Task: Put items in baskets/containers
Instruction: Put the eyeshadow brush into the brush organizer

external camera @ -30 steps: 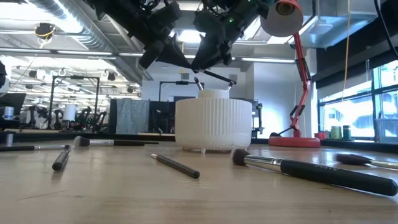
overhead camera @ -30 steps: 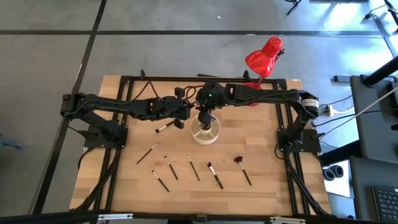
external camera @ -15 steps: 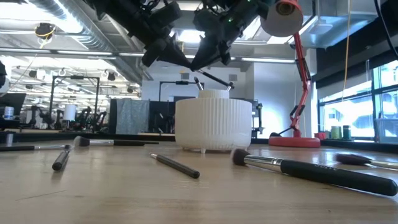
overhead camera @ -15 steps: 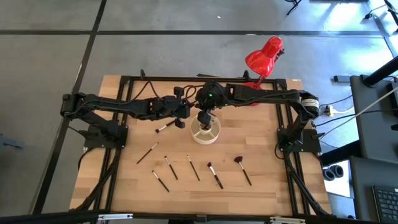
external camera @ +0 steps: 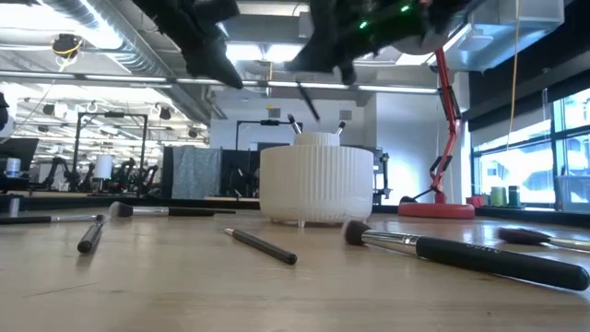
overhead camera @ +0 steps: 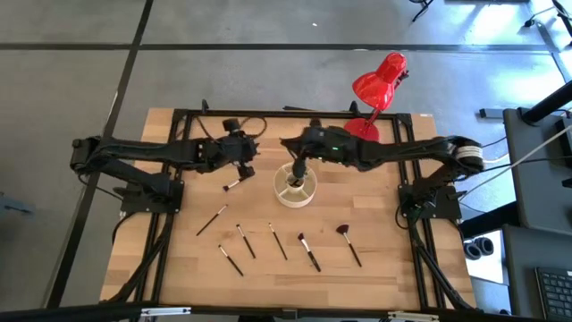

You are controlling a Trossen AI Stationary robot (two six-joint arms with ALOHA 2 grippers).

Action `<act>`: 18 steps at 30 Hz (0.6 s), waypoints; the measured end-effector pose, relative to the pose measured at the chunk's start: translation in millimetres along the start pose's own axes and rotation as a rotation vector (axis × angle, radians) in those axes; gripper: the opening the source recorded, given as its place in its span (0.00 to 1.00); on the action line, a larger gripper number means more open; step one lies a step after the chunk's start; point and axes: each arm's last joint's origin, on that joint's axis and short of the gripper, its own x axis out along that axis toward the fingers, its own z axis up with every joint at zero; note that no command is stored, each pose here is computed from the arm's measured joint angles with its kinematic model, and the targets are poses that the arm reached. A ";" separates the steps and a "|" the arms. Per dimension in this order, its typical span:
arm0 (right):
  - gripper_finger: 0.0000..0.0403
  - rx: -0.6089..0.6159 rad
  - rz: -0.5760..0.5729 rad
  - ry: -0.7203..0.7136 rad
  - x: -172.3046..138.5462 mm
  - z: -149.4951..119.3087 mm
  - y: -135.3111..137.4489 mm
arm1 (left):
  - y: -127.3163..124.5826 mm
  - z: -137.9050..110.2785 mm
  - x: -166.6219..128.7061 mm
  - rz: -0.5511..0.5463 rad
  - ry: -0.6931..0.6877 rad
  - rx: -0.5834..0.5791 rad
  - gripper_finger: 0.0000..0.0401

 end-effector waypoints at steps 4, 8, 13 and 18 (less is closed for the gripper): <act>0.02 0.056 0.041 -0.131 -24.7 -9.1 6.0 | 10.3 -10.4 -7.4 -0.048 -0.028 -0.090 0.37; 0.02 0.094 0.073 -0.275 -39.7 -35.1 18.2 | 11.7 -29.9 -0.6 -0.134 -0.030 -0.092 0.40; 0.02 0.072 0.015 -0.362 -43.4 -79.6 29.7 | 10.1 -58.6 17.4 -0.173 0.008 -0.073 0.40; 0.04 0.030 0.035 -0.337 -36.5 -98.8 35.1 | 11.6 -83.5 30.5 -0.176 0.096 -0.097 0.39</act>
